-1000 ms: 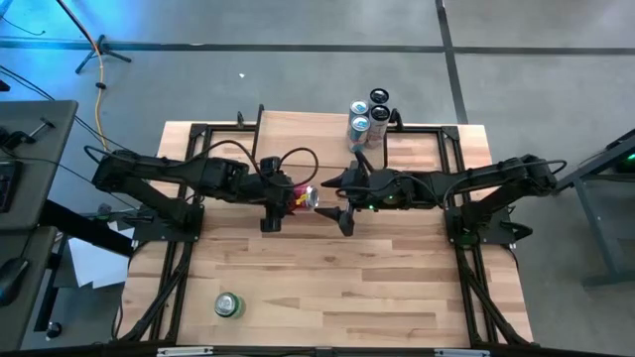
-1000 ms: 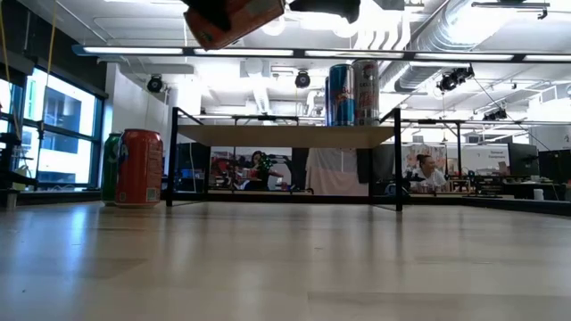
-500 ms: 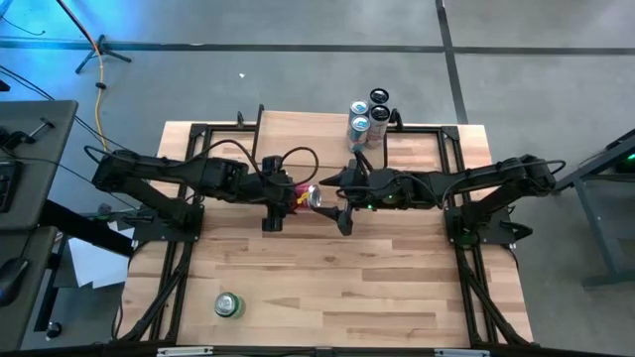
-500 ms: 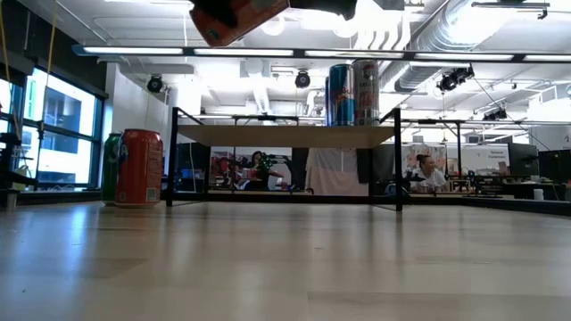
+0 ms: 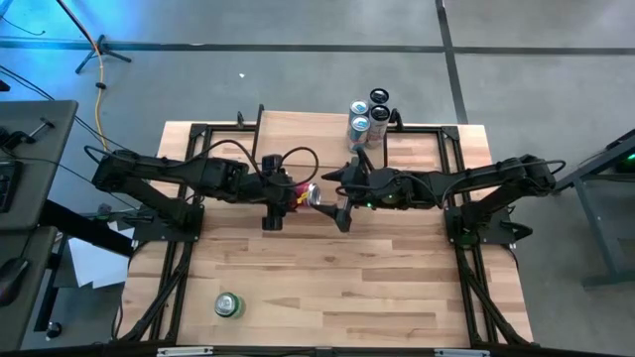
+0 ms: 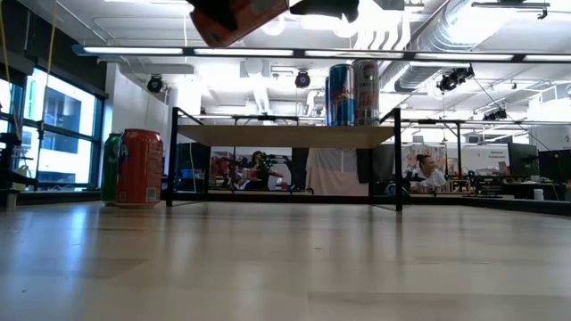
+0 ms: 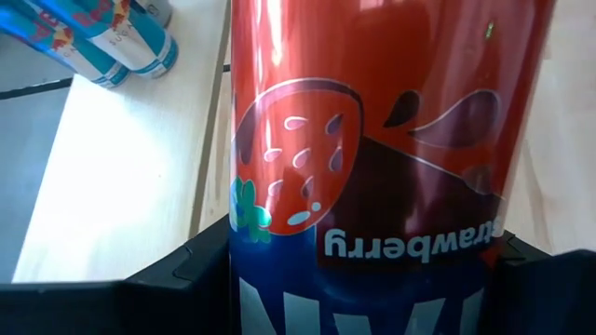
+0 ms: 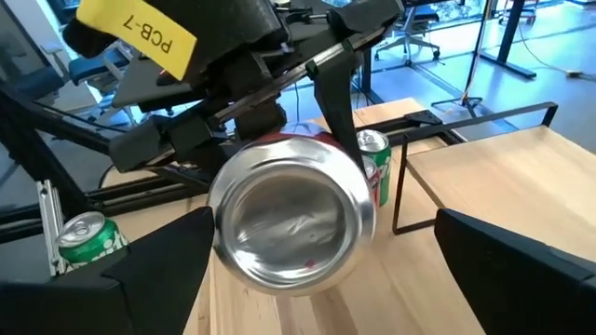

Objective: Place canned beverage on shelf
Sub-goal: Put the bottom red soda can on the shelf

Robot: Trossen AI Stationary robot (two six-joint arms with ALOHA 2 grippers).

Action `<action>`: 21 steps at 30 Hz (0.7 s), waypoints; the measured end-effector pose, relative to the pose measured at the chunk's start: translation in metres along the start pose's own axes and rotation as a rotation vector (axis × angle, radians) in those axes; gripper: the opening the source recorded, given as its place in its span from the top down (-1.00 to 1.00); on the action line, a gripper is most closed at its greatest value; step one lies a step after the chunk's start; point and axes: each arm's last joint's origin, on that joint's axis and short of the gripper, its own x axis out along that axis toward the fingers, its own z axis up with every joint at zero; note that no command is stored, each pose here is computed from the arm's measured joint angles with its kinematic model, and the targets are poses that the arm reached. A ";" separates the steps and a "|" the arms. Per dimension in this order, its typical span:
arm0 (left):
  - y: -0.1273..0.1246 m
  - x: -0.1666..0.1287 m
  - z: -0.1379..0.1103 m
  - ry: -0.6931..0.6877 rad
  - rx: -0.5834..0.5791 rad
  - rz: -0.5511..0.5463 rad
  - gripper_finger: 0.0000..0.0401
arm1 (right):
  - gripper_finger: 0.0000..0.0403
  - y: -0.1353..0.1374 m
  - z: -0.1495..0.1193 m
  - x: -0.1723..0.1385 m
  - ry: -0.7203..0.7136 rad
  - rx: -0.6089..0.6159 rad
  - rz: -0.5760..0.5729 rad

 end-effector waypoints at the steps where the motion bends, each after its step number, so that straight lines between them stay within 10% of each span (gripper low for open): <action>1: 0.000 0.000 0.000 0.000 0.000 0.007 -0.16 | -0.96 0.000 0.000 0.000 0.000 0.010 0.000; 21: 0.012 0.007 0.007 -0.058 -0.008 0.008 -0.20 | -0.96 -0.010 -0.008 0.014 0.046 0.045 -0.001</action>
